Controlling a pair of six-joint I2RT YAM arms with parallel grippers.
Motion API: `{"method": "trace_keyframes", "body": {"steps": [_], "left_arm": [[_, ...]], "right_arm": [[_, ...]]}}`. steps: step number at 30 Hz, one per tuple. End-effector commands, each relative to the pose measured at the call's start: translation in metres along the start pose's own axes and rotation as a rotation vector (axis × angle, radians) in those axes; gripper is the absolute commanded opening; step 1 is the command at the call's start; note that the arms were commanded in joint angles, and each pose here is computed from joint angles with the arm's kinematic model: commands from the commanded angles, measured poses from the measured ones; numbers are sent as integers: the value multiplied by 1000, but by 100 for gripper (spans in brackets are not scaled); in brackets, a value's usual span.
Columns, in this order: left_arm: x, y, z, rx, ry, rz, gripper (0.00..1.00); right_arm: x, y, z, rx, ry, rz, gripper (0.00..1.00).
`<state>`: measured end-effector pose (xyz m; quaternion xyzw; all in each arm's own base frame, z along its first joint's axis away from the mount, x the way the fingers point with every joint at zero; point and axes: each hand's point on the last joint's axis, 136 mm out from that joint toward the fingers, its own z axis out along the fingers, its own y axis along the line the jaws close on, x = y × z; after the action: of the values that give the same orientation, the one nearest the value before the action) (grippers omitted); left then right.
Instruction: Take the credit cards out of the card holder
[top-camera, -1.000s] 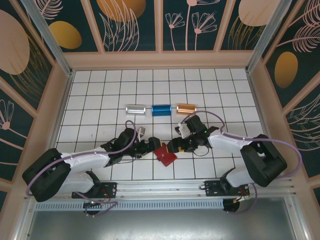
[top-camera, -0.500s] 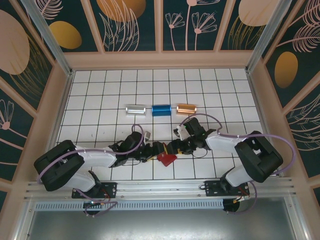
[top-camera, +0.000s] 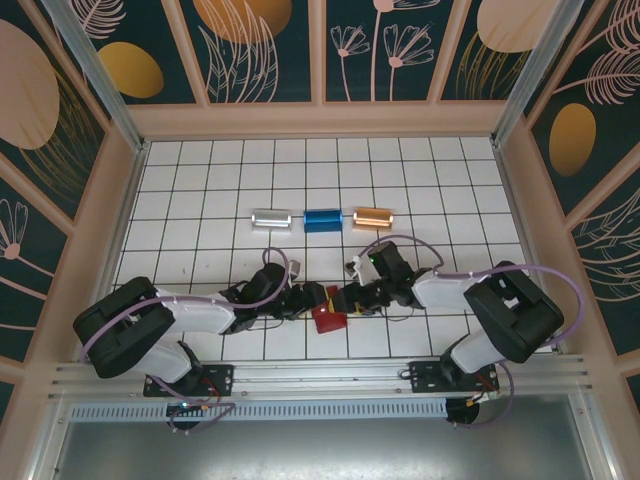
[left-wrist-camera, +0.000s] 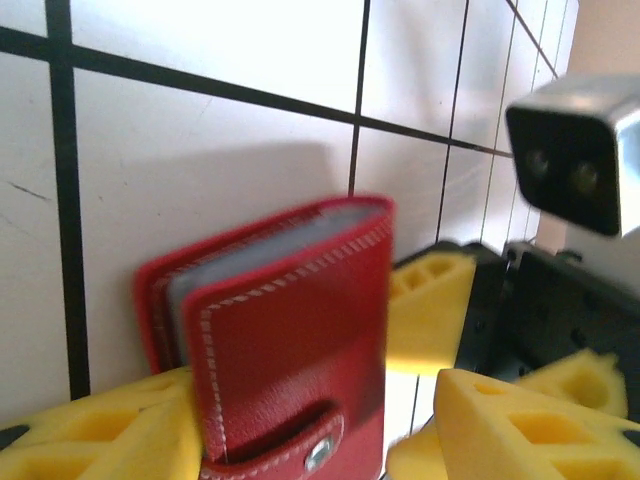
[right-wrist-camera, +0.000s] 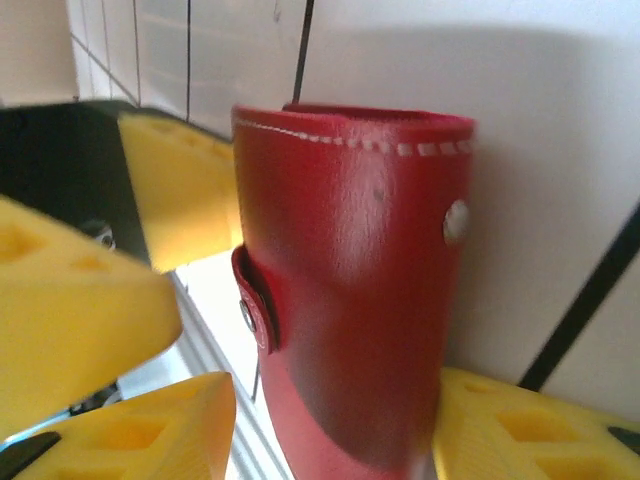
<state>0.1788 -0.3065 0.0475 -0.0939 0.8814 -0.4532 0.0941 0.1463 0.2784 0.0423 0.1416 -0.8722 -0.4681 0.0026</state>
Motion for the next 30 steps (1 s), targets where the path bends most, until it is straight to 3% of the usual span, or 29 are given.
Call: {"method": "trace_keyframes", "body": {"steps": [1,7,15,19,24,27,30], "left_arm": [[-9,-22,-1,72,-39,12,57],[-12,-31,-8,111,-65,29,43],[-20,-44,-22,133,-121,55,41],[-31,-55,-34,100,-177,113,43],[-52,-97,-65,85,-289,264,48],[-60,-136,-95,145,-364,391,52],[-61,-173,-129,240,-436,521,65]], "right_arm": [[1,33,-1,-144,16,-58,52],[-3,40,-5,-159,-18,-77,47],[-13,46,-13,-134,-77,-105,29],[-18,58,-23,-128,-117,-148,25],[-28,82,-46,-119,-200,-238,21],[-37,103,-67,-121,-287,-313,21],[-45,136,-95,-154,-395,-404,21]]}}
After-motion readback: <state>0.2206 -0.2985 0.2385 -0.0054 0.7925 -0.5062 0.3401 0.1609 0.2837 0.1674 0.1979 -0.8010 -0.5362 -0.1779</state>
